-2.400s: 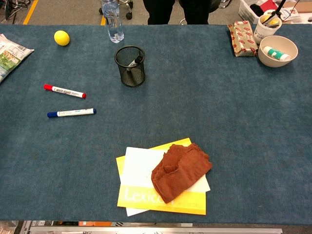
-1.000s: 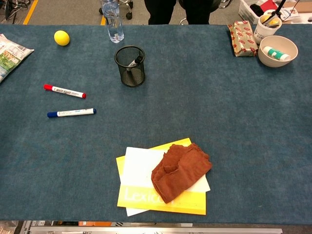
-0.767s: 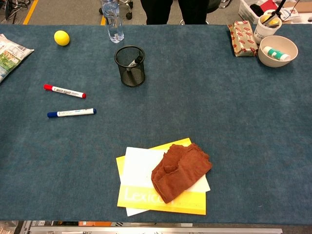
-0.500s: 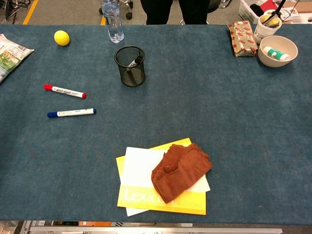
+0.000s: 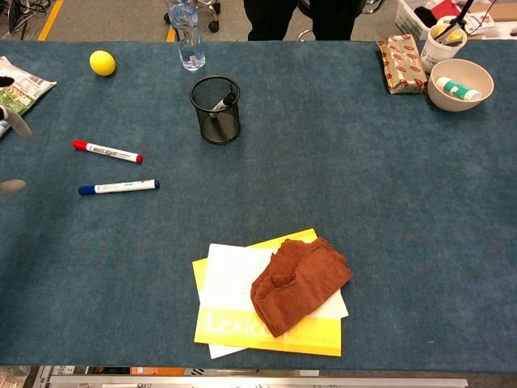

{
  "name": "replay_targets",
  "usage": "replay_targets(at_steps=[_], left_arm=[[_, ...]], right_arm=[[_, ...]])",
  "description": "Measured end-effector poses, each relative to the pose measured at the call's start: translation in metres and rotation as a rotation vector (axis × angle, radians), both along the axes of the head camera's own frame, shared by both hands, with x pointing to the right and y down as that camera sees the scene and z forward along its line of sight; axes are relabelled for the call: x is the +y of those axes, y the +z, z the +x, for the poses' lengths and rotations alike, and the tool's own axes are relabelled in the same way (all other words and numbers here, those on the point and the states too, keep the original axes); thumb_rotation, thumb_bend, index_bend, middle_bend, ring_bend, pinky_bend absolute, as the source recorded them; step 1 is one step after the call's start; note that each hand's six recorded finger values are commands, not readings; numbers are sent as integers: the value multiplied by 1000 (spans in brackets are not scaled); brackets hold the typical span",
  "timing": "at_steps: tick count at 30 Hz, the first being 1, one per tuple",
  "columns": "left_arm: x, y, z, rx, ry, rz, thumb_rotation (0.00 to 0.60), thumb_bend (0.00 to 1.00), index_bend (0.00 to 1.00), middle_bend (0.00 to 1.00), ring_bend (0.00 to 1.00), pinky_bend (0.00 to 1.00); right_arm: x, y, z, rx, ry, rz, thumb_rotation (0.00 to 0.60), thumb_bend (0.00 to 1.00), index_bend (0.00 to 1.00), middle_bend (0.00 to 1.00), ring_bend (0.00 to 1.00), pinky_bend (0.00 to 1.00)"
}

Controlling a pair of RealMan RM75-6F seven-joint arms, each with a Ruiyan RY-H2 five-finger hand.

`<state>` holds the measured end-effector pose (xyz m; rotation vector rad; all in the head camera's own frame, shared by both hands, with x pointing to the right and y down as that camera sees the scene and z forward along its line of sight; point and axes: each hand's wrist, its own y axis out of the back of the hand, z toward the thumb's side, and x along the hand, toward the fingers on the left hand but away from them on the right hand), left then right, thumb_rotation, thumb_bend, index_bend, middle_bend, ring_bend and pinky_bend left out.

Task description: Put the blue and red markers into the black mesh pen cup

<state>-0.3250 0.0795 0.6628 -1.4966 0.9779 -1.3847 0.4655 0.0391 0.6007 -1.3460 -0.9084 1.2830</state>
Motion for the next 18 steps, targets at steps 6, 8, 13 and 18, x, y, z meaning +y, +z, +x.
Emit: replay_targets(at_steps=[6,8,13,18], left_arm=[[-1,20,8,-16,19,-36,600,92,379,0,0,154],[-1,27,11,-18,23,-49,600,92,382,0,0,154],[-5,43,18,-20,29,-85,600,99,390,0,0,154],[-12,56,25,-9,29,-111,600,186,401,0,0,154]], right_arm=[[-2,-5,1,4,2,8,600,0,277,278,293,426],[-2,-5,2,4,5,7,600,0,277,278,293,426],[-1,-6,6,3,15,7,600,0,277,278,293,426],[0,-6,11,0,25,6,600,0,277,278,293,426]])
